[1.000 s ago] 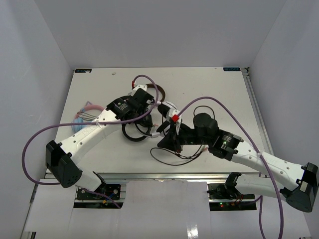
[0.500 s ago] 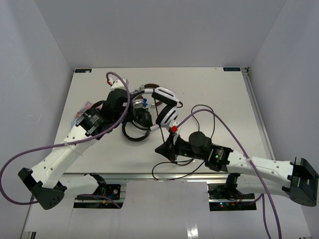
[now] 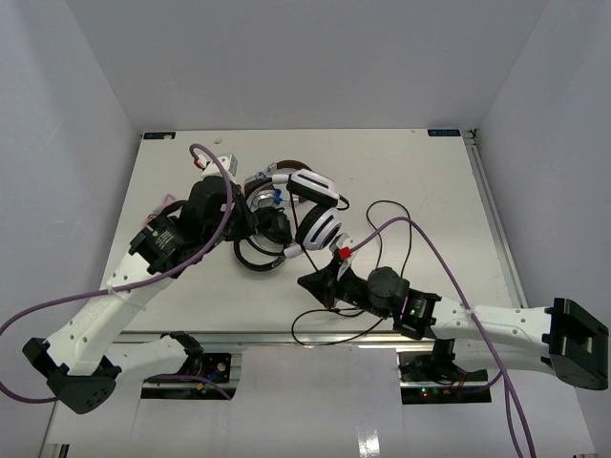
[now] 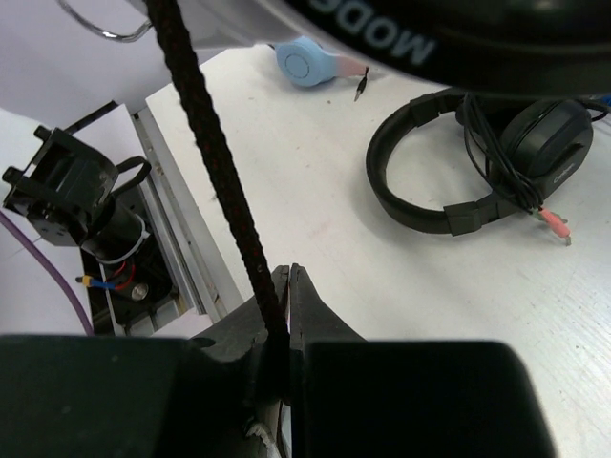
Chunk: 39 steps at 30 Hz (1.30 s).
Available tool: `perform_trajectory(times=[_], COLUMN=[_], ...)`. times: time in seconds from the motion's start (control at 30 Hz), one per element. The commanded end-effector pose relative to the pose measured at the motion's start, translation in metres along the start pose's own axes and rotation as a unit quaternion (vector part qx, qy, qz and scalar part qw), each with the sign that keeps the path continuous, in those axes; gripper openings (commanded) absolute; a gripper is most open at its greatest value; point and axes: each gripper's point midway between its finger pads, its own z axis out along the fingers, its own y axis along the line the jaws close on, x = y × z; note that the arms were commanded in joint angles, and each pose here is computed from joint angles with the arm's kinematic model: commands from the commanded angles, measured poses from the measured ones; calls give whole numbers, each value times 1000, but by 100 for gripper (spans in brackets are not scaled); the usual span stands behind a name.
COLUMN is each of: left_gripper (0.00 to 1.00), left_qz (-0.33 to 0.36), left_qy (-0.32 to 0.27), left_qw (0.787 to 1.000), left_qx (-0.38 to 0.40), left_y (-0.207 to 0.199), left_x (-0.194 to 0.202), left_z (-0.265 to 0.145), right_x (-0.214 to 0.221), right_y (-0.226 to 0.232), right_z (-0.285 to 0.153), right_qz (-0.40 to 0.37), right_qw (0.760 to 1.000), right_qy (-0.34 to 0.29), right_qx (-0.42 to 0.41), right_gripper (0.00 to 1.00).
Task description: Wrap the headphones
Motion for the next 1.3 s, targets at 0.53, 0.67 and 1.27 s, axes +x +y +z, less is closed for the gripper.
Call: perform_trajectory(times=[0.53, 0.67, 1.27], left_gripper=[0, 0, 0], left_qz=[-109, -108, -104], left_qy=[-50, -45, -30], left_qw=[979, 977, 964], left_qx=[167, 180, 243], left_y=[-54, -59, -77], left_x=[-33, -33, -35], left_z=[-48, -52, -79], right_x=[20, 27, 57], right_y=[-9, -10, -18], right_z=[11, 15, 44], right_qz=[-14, -18, -68], right_qw=[999, 999, 997], right_qy=[-40, -45, -29], right_qx=[9, 4, -1], right_gripper=[14, 20, 39])
